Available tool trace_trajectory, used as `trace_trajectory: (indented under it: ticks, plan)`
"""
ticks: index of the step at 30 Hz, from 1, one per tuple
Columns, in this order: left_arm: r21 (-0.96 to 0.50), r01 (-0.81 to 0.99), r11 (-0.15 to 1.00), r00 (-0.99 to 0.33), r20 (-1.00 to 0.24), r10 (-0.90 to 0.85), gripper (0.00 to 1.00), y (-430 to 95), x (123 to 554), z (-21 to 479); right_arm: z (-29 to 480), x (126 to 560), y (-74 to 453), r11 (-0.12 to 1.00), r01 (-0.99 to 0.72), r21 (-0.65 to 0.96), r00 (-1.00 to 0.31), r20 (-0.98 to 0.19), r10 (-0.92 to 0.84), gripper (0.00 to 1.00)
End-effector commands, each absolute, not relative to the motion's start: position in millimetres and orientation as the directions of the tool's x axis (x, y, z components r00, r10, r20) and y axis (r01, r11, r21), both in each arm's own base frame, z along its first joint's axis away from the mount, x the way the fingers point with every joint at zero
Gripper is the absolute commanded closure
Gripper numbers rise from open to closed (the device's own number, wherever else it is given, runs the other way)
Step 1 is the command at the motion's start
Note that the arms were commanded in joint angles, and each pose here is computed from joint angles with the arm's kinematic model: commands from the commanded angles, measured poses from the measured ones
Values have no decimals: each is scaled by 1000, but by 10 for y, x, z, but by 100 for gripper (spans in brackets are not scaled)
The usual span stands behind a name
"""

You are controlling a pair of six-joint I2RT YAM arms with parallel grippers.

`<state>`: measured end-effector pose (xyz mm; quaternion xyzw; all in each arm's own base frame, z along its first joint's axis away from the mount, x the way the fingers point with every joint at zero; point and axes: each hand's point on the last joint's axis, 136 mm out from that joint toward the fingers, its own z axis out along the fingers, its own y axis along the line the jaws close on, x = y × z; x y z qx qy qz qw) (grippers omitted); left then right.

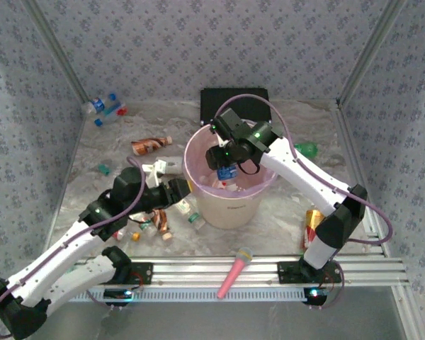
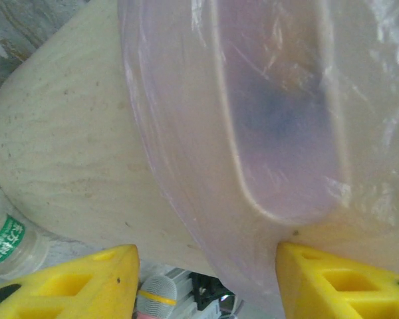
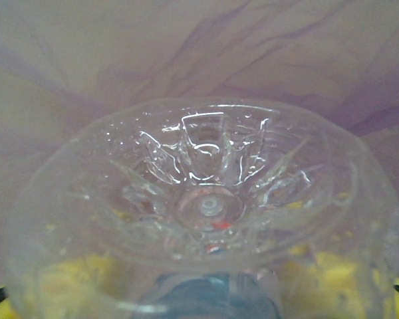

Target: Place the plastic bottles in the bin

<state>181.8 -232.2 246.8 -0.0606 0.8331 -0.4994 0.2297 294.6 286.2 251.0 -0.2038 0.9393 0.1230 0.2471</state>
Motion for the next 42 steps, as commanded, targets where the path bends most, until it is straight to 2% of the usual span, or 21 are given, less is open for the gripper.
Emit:
trace_trajectory:
  ticks: [1,7,12,15,31,42]
  plan:
    - [-903,142,404,-870,-309,-385,45,-2370,1858,2655,2435,2978,2827,892,-442,94,-797,-496,-343,49]
    - [-926,123,356,-844,-286,-453,64,-2360,1951,2636,2373,2967,2861,891,-443,99,-801,-491,-343,49]
    - [-920,131,369,-839,-301,-453,89,-2345,1959,2648,2342,2954,2856,893,-437,104,-806,-486,-338,49]
    - [-913,140,383,-836,-316,-448,100,-2325,1948,2661,2290,2949,2829,897,-432,91,-811,-474,-342,49]
    - [-849,109,516,-854,-346,-389,100,-2254,1922,2206,1986,2851,2788,901,-434,26,-823,-418,-385,50]
    - [-820,63,568,-854,-339,-395,100,-2189,2008,1976,1834,2810,2795,904,-427,29,-840,-383,-384,37]
